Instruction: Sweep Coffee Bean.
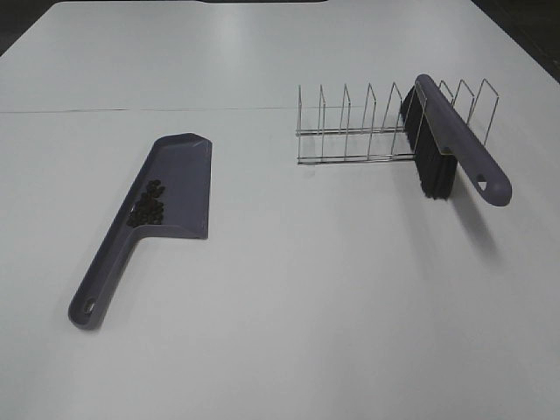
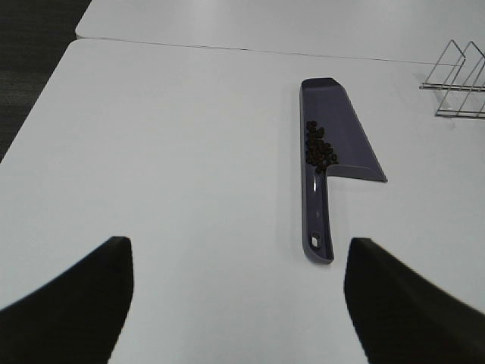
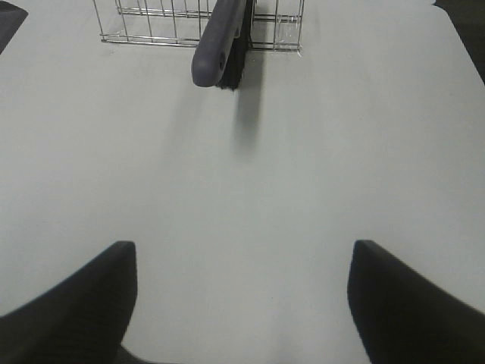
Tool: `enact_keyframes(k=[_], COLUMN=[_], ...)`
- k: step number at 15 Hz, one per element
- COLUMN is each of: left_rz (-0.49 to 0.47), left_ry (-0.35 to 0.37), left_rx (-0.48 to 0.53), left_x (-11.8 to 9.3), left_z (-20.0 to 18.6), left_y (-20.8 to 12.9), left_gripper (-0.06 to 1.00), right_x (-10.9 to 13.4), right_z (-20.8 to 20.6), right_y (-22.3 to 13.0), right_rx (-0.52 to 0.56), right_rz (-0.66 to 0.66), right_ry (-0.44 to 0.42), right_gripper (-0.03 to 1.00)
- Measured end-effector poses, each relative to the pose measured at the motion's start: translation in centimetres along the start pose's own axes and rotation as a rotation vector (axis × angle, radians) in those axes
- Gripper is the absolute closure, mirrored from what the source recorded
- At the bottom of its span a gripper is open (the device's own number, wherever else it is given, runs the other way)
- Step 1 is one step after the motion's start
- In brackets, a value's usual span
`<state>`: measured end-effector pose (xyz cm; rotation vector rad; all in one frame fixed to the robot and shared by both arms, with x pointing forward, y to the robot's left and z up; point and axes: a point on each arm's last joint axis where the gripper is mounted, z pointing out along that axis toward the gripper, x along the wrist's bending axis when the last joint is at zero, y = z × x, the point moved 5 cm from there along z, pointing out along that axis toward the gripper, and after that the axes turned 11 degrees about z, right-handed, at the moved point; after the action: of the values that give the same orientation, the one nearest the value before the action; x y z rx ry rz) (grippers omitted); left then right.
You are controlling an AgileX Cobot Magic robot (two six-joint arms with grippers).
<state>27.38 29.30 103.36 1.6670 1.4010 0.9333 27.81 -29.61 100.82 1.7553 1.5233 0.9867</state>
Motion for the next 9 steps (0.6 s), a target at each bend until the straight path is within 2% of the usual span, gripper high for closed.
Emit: enact_keyframes(k=[9], left_rz=[0.0], left_ry=[0.0], left_rx=[0.0], left_x=[0.0], left_z=[0.0], left_y=[0.0], left_gripper=[0.24], right_x=[0.0], right_z=[0.0], right_y=[0.0], right_rx=[0.0], right_rz=[0.0], right_ry=[0.0], right_gripper=[0.29])
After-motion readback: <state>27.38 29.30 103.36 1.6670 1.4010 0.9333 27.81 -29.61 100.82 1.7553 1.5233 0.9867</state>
